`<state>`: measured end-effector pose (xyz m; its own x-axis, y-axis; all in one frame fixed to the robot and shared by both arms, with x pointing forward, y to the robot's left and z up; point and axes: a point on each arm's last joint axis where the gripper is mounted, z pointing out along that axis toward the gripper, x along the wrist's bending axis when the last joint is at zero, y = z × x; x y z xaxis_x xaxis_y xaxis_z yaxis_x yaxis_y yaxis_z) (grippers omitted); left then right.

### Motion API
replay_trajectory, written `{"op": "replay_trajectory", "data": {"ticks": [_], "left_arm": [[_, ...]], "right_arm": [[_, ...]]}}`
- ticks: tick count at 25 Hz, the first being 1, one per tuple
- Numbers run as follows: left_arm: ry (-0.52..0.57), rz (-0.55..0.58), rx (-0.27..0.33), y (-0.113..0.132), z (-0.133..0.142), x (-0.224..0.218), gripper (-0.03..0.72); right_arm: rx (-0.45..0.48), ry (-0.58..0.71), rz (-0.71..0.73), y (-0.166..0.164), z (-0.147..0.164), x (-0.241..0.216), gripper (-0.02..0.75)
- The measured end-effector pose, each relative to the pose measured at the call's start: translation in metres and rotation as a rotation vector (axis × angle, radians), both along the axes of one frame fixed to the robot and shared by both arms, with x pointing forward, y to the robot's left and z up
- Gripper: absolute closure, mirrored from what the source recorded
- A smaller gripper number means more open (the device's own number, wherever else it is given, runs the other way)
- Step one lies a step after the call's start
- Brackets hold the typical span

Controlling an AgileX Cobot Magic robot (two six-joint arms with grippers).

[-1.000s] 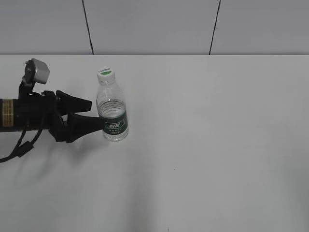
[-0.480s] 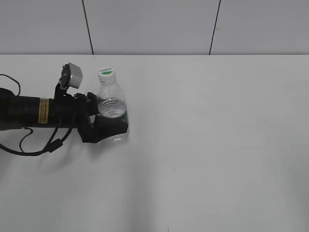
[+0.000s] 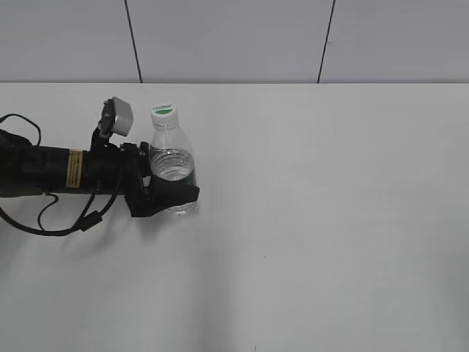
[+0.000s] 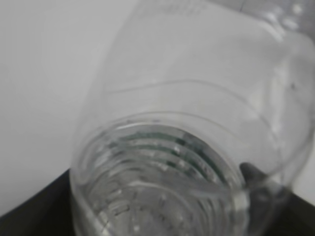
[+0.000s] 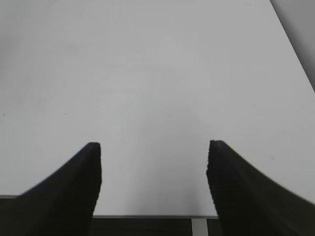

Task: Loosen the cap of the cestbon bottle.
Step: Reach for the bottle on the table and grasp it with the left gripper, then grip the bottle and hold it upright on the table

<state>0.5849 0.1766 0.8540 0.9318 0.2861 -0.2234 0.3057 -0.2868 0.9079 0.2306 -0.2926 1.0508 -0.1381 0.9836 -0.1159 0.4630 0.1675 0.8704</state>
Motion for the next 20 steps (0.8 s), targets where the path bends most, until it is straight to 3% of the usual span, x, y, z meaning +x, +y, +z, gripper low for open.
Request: {"op": "replay_trajectory", "data": {"ticks": [8,15,20], "left_arm": [[0.000,-0.001,0.007,0.000,-0.001,0.000,0.306],[0.001,-0.014,-0.005,-0.002,0.000,-0.001,0.309],[-0.043,-0.101,0.005,-0.028,0.006,-0.003,0.309]], "right_arm": [[0.000,0.000,0.000,0.000,0.000,0.000,0.219],[0.000,0.000,0.000,0.000,0.000,0.000,0.219],[0.000,0.000,0.000,0.000,0.000,0.000,0.219]]}}
